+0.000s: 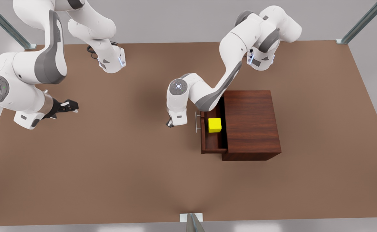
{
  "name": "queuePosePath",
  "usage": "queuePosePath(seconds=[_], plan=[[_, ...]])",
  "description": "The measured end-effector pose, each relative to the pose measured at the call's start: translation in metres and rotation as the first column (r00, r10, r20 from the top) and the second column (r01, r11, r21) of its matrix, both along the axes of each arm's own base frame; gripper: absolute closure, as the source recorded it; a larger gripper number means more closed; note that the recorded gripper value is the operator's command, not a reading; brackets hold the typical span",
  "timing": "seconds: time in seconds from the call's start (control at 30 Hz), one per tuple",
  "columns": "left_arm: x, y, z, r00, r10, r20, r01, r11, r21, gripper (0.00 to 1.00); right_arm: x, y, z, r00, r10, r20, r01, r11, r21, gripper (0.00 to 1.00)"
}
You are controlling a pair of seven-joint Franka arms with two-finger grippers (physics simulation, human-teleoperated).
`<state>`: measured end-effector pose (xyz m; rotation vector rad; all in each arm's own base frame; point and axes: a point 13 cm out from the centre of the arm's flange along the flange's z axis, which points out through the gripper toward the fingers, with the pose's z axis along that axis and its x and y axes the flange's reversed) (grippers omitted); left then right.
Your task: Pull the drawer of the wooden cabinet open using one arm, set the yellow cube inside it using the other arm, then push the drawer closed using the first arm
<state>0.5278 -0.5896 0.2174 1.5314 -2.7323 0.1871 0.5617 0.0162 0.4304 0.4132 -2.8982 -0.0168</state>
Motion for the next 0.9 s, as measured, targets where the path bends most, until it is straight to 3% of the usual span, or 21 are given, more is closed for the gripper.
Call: queuePosePath(seconds=[0.13,0.4,0.63,0.9], plan=[[0.025,0.019,-0.007,0.983,0.179,-0.023,-0.180,0.983,-0.025,0.79,-0.001,0.004,-0.005,0.999,-0.038,-0.007,0.038,0.999,-0.001,0.00],[0.026,0.057,-0.029,0.916,0.389,-0.102,-0.385,0.921,0.055,0.79,-0.002,0.004,-0.009,0.995,-0.097,-0.012,0.096,0.995,-0.012,0.00],[0.011,0.086,-0.046,0.863,0.484,-0.145,-0.471,0.874,0.117,0.79,-0.002,0.004,-0.012,0.992,-0.128,-0.015,0.127,0.992,-0.019,0.00],[0.036,0.115,-0.042,0.804,0.566,-0.184,-0.557,0.824,0.103,0.79,-0.001,0.004,-0.013,0.989,-0.147,-0.015,0.147,0.989,-0.023,0.00]])
